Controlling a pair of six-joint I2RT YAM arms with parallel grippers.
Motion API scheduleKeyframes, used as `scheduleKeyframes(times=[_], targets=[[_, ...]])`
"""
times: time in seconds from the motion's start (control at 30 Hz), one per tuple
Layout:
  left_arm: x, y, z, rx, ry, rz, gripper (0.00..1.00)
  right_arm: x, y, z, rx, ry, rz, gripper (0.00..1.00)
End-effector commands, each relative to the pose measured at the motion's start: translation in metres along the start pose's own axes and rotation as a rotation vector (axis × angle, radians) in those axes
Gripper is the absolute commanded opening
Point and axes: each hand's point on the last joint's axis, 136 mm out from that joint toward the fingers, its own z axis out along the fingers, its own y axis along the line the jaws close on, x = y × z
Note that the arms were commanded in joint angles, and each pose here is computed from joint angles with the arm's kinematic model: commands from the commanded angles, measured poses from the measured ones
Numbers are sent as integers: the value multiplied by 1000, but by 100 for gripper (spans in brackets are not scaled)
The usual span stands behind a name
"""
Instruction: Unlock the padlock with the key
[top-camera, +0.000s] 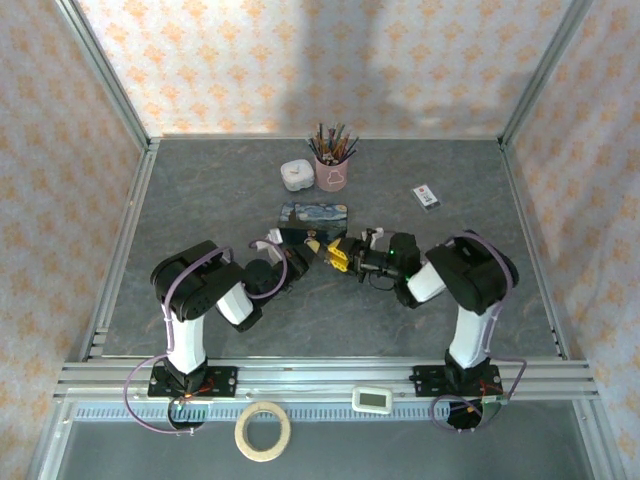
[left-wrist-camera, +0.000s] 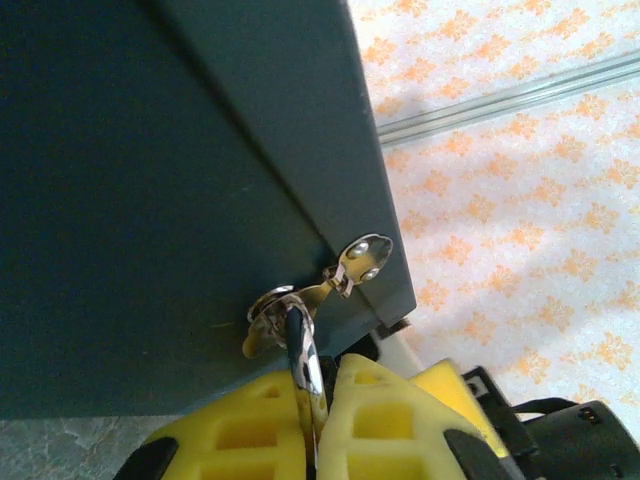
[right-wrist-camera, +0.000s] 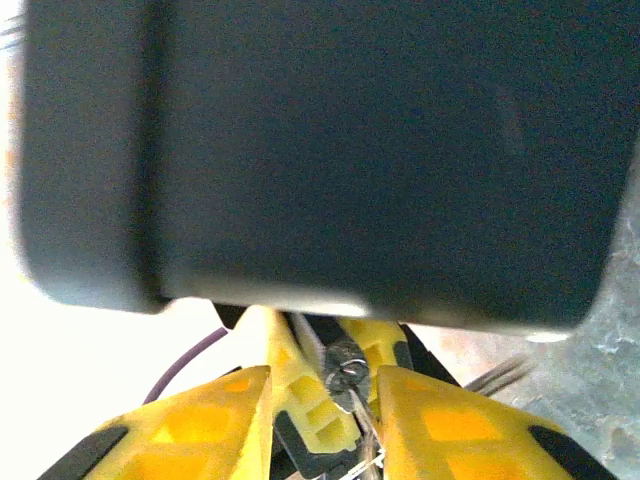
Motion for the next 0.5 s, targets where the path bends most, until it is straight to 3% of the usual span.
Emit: scheduleKeyframes(times=[0.0,0.13,0.23,0.47], targets=[[-11,-25,-7,126,-73,-7,0,-20,2,-10,114,-129,-272,36],[-8,-7,-1,47,-78,-21,0,-36,-18,-30,375,-222,-467,39],[-2,3,4,-9,-73,-20,0,-43,-13,-45,492,-271,-598,40],[15,18,15,-124,-43,13,0,-49,4,-59,578,-321,-725,40]])
